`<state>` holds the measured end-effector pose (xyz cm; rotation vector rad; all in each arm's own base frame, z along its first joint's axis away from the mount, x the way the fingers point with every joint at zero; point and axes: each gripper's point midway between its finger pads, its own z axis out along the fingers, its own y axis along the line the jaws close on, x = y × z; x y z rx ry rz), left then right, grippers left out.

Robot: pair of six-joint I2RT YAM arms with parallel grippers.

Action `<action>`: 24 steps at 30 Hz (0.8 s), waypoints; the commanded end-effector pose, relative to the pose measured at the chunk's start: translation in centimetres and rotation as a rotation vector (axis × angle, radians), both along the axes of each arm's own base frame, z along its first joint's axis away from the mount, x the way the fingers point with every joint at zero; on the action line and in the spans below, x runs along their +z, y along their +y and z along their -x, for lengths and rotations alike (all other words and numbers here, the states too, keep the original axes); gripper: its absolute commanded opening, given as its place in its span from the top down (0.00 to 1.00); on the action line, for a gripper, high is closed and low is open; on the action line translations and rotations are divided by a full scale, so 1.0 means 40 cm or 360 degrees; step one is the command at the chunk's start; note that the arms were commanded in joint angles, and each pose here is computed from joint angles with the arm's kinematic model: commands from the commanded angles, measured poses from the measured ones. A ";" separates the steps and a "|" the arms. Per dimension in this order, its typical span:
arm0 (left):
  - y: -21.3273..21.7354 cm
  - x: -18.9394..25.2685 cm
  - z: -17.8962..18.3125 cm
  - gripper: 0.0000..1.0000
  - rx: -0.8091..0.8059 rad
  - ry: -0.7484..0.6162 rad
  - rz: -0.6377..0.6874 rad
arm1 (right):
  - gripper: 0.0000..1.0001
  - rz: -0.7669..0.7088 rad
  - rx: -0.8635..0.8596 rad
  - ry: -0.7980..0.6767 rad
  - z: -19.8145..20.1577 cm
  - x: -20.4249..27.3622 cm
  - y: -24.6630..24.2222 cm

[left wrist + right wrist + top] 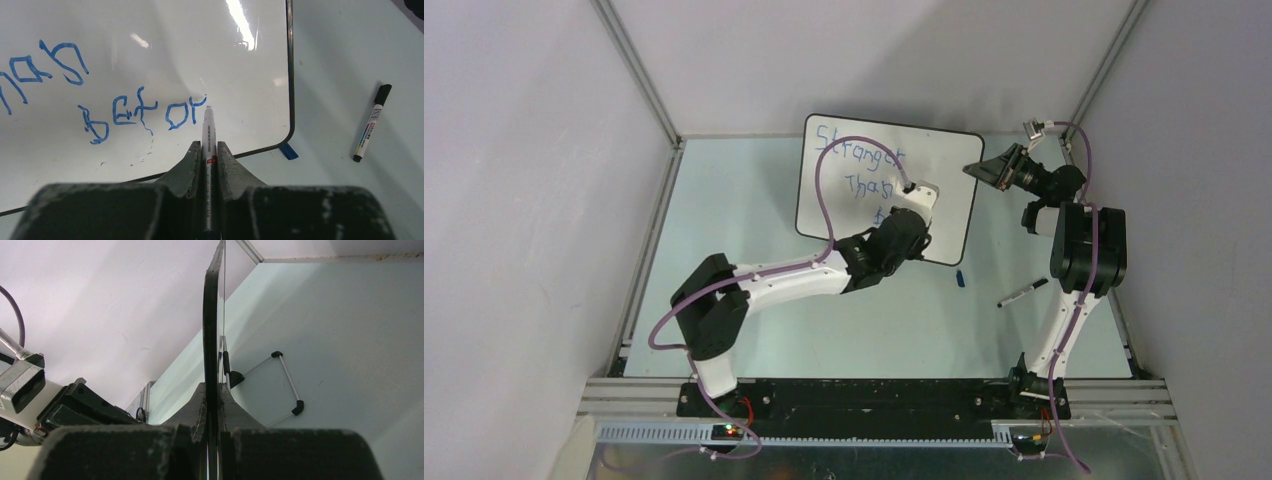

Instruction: Write a sentence on the whiteboard

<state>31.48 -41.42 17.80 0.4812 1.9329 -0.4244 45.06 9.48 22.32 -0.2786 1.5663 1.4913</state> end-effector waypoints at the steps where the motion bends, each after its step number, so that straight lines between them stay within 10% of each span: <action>1: -0.001 0.034 -0.001 1.00 -0.0002 -0.0055 -0.0009 | 1.00 -0.0009 0.0006 -0.0126 0.028 0.101 0.006; 24: -0.058 0.021 -0.013 1.00 -0.0044 -0.0027 0.0012 | 1.00 -0.0010 0.0007 -0.0126 0.030 0.102 0.006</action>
